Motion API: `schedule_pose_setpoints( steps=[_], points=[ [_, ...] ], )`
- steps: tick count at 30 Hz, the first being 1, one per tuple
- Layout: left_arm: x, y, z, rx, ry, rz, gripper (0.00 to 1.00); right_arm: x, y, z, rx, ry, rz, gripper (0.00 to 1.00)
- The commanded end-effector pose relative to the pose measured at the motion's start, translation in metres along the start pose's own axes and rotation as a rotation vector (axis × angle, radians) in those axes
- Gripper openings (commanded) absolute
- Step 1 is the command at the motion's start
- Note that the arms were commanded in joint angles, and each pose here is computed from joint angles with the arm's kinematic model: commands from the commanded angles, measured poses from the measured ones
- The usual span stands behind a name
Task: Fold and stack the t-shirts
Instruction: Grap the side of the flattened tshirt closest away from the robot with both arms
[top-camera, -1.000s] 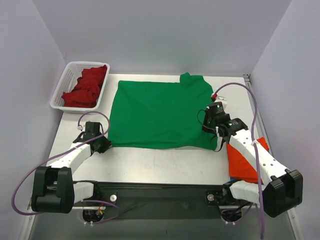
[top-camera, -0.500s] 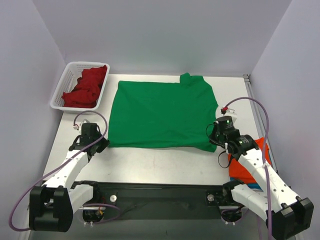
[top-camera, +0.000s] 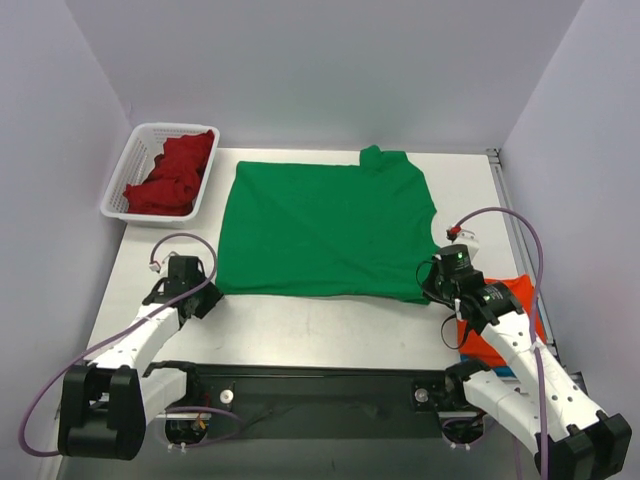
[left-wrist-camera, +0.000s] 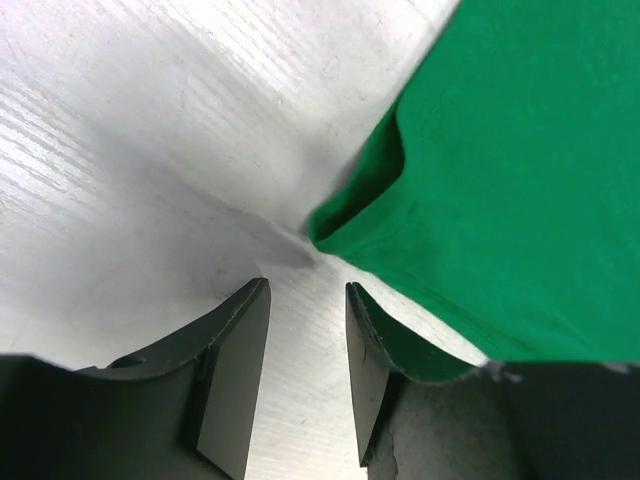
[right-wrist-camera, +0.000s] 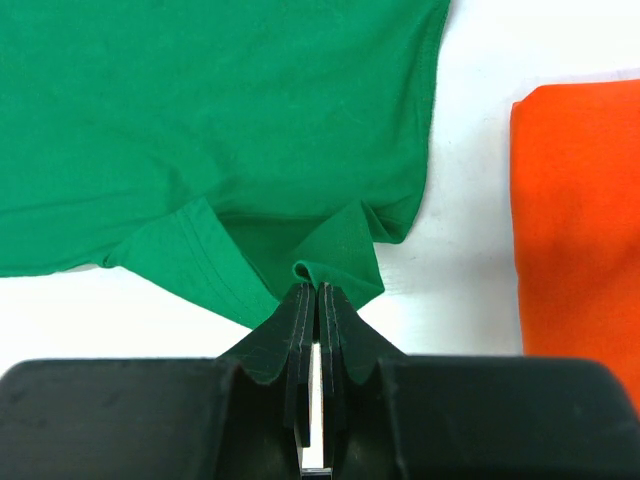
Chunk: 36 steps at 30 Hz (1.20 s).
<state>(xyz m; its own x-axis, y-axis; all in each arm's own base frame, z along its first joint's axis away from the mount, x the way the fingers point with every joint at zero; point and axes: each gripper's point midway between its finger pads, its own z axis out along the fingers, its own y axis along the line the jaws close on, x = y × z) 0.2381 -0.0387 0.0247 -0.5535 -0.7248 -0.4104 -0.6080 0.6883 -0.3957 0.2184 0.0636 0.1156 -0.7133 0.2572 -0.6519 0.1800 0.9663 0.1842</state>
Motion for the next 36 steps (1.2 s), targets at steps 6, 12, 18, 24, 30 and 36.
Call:
schedule_pose_setpoints(
  steps=[6,12,18,24,30,36],
  points=[
    [-0.021,-0.02,0.013,0.034,-0.073,-0.032,0.43,0.001,-0.004,-0.001,0.017,0.006,0.007,0.0],
    [-0.024,-0.026,0.008,0.07,-0.097,-0.037,0.4,0.002,-0.005,-0.003,0.014,0.002,0.008,0.0],
    [-0.025,-0.027,0.013,0.061,-0.093,-0.036,0.39,0.005,-0.004,-0.002,0.011,0.012,0.011,0.0],
    [-0.026,-0.029,0.013,0.06,-0.087,-0.037,0.1,0.006,-0.007,-0.005,0.012,0.002,0.019,0.0],
    [-0.027,-0.028,-0.011,0.081,-0.104,-0.038,0.0,0.005,-0.012,-0.018,0.024,-0.011,0.044,0.0],
    [-0.028,-0.023,-0.036,0.105,-0.128,-0.035,0.0,0.019,-0.015,-0.025,0.014,0.003,0.088,0.0]
  ],
)
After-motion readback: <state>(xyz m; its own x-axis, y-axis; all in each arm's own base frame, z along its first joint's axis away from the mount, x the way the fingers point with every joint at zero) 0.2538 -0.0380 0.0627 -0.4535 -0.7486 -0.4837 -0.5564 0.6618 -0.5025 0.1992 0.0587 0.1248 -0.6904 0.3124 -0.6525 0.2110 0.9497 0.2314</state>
